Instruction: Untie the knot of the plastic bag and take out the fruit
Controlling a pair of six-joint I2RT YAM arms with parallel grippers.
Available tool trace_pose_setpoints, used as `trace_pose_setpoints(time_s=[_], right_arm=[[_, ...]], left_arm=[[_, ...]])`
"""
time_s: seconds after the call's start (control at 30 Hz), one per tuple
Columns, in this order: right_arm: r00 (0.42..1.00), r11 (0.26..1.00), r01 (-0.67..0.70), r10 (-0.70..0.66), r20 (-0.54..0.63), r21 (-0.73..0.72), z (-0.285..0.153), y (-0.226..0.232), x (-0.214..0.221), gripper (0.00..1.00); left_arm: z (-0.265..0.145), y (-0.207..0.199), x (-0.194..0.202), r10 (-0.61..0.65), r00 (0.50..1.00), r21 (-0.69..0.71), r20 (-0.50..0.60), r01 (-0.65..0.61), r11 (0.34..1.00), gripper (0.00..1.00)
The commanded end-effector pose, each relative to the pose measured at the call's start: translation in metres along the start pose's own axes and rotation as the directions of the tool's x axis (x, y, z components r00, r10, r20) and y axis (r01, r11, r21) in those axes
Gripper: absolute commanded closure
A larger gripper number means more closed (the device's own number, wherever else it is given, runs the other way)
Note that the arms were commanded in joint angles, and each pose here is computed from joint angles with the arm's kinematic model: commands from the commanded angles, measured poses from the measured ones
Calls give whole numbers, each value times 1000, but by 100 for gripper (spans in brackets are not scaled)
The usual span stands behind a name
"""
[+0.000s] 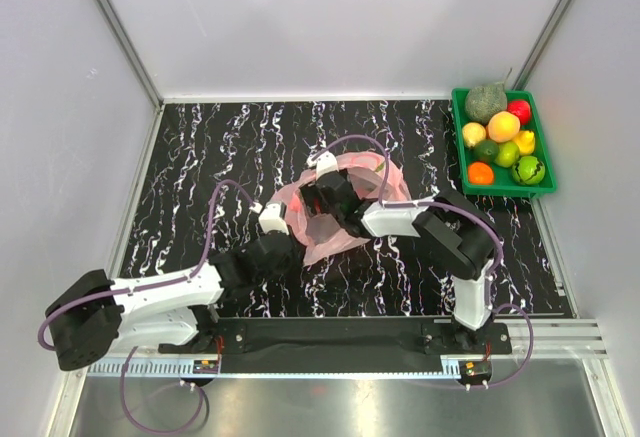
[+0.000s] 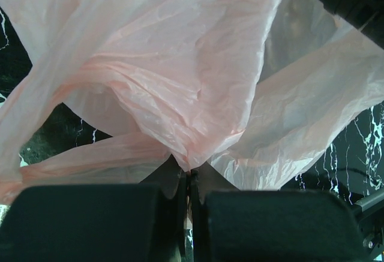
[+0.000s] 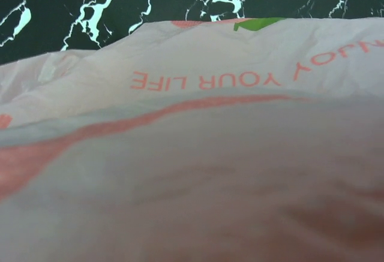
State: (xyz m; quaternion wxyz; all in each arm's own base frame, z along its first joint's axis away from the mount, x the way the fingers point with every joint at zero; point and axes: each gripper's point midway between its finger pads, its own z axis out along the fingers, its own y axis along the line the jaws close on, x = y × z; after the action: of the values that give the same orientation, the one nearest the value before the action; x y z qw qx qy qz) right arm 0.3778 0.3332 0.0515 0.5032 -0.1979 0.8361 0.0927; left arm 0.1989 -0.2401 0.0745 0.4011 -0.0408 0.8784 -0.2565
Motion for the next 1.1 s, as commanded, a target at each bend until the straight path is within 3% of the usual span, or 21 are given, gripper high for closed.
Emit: trace_pose_setpoints(time_s=[0.0, 0.13, 0.3, 0.37, 0.5, 0.67, 0.9, 1.07], right_arm=[[995, 999, -47, 48, 84, -14, 11, 11, -26, 20], [996, 997, -60, 63, 61, -37, 9, 15, -22, 61], [996, 996, -75, 78, 50, -47, -10, 11, -22, 70], [992, 991, -91, 99, 75, -101, -28, 15, -41, 77], [996, 966, -87, 93, 12, -243, -69, 31, -52, 94], [996, 867, -93, 85, -40, -489, -124, 64, -68, 99], [969, 794, -114, -43, -243, -597, -181, 68, -40, 100], [985, 765, -55, -65, -162, -641, -237, 52, -61, 100]], left_arm=[[0, -24, -16, -40, 998, 70, 39, 37, 997, 100], [-1, -23, -17, -38, 998, 68, 42, 35, 997, 100], [-3, -19, -19, -35, 998, 56, 54, 32, 998, 100], [-3, -19, -21, -36, 997, 53, 61, 33, 998, 100], [-4, -22, -27, -37, 996, 55, 78, 33, 998, 100], [-1, -24, -30, -28, 996, 44, 84, 24, 999, 100], [-2, -27, -36, -37, 995, 48, 94, 33, 998, 100], [-2, -21, -33, -34, 996, 29, 87, 32, 999, 100]])
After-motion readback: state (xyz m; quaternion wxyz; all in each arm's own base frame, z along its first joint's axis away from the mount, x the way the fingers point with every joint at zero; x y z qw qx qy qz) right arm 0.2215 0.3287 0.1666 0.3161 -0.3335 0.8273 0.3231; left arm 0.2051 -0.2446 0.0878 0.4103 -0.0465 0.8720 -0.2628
